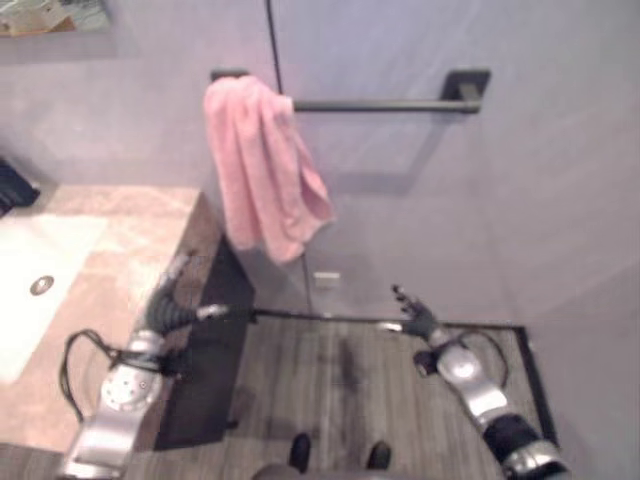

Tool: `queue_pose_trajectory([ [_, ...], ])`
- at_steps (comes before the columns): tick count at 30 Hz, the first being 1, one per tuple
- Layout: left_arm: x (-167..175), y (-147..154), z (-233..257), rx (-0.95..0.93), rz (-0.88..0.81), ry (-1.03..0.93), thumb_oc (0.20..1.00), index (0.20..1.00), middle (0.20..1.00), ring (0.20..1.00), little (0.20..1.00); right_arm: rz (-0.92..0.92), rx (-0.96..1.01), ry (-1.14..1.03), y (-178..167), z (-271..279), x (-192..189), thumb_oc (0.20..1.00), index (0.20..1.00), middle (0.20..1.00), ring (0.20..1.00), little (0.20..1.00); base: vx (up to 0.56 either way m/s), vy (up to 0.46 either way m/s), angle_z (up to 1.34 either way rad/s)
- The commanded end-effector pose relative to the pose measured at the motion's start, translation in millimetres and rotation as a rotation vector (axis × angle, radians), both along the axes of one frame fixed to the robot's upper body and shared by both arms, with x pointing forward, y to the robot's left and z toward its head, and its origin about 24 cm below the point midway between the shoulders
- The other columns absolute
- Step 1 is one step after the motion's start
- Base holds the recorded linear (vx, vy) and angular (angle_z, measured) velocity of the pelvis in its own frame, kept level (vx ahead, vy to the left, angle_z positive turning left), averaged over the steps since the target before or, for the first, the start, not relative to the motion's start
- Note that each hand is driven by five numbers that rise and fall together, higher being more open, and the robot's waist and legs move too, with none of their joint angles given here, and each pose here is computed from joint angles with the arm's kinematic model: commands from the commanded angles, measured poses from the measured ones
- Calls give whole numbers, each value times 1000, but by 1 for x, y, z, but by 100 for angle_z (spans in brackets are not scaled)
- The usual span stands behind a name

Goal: Put brush and paste in cup on sink, flatten towel.

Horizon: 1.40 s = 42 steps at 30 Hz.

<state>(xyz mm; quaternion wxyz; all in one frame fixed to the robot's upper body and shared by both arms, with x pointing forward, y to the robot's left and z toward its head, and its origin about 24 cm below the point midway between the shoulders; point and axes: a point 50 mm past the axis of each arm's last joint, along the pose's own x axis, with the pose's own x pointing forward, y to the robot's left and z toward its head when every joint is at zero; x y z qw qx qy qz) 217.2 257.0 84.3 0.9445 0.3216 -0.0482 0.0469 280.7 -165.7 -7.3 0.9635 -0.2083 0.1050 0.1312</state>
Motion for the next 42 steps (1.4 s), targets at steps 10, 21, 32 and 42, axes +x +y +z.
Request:
queue_pose_trajectory([
  [10,68,6,45,-368,-35,-189,1000,1000,1000,1000,1000,244,215,-203,120,104,74,1000,1000,1000,1000,1000,-10,75,-4],
  [21,112,-4,77,-440,-45,-224,1000,1000,1000,1000,1000,166,181,-310,123,146,95,1000,1000,1000,1000,1000,3,48,15],
  [32,122,9,98,-435,15,-262,1000,1000,1000,1000,1000,222,112,-358,127,152,87,1000,1000,1000,1000,1000,36,38,1],
  [42,128,21,107,-412,64,-267,1000,1000,1000,1000,1000,254,126,-362,123,144,75,1000,1000,1000,1000,1000,63,59,-21],
])
